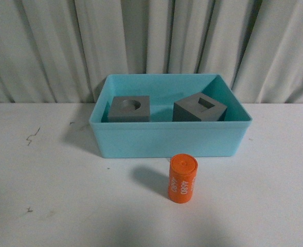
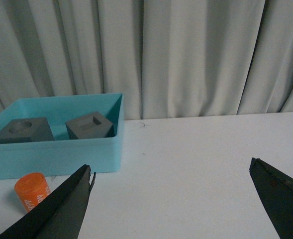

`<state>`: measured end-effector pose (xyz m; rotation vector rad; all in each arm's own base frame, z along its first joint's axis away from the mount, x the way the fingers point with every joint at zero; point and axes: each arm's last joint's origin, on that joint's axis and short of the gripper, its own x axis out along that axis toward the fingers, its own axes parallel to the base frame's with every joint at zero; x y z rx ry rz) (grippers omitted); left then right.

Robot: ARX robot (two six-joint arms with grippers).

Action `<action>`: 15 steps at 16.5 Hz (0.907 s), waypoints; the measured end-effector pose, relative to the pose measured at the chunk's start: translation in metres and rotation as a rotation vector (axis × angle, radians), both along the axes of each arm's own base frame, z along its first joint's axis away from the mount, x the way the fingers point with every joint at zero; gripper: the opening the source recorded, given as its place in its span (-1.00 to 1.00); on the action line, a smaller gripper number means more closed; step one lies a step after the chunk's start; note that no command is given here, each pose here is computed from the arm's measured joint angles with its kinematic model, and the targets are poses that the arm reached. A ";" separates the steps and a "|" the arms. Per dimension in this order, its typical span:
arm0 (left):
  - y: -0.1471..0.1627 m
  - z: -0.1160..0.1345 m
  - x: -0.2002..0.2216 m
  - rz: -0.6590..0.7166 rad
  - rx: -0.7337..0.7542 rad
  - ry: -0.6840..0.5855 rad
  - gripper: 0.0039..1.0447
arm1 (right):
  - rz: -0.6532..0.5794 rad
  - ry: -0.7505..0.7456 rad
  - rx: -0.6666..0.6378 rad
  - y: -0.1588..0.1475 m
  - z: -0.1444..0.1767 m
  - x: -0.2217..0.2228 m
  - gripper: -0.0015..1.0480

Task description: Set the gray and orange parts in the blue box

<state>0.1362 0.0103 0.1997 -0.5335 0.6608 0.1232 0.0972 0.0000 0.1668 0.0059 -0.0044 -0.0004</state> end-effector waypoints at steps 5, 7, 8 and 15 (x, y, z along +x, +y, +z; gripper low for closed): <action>0.007 -0.025 -0.039 0.121 -0.050 -0.044 0.88 | 0.000 0.000 0.000 0.000 0.000 0.000 0.87; 0.007 -0.027 -0.034 0.056 0.039 -0.283 0.72 | 0.000 0.000 0.000 0.000 0.000 0.000 0.87; 0.004 -0.035 -0.038 -0.010 0.177 -0.484 0.51 | 0.000 0.000 0.000 0.000 0.000 0.000 0.87; -0.010 -0.034 -0.039 -0.117 0.518 -0.661 -0.97 | 0.000 0.000 0.000 0.000 0.000 0.000 0.87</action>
